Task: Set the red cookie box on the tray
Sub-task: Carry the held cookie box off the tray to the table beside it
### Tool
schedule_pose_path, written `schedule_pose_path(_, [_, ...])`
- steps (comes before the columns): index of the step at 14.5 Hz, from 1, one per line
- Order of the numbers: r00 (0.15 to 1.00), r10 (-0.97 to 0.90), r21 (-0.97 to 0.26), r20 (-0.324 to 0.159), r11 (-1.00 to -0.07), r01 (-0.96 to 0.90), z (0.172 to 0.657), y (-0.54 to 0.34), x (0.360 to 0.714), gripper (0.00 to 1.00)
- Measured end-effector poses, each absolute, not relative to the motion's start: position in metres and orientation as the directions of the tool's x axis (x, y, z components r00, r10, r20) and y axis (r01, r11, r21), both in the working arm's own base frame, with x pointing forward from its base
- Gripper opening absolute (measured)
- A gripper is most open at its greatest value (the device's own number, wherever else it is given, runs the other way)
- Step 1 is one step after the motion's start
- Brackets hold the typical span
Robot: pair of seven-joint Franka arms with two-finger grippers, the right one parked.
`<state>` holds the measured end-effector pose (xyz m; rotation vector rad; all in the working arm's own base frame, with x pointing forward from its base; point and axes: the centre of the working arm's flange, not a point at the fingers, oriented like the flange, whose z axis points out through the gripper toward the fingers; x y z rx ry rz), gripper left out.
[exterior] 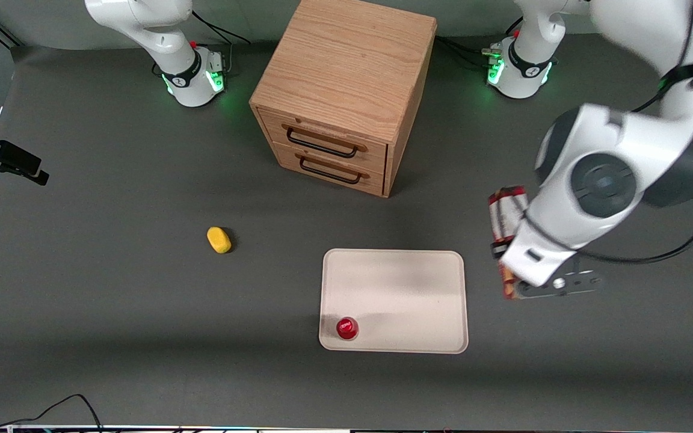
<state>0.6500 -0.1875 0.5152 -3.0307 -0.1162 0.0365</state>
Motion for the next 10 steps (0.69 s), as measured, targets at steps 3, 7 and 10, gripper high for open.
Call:
schedule_pose_path(3, [0.999,0.029,-0.065,-0.037,-0.998,0.026,0.559,-0.105,0.632,0.08])
schedule_pose_path(7, [1.000,0.011,-0.061,-0.020,-0.998,0.010,0.548,-0.024,0.603,0.08])
schedule_pose_path(10, [0.999,0.039,-0.068,0.027,-0.997,0.041,0.493,0.006,0.572,0.08])
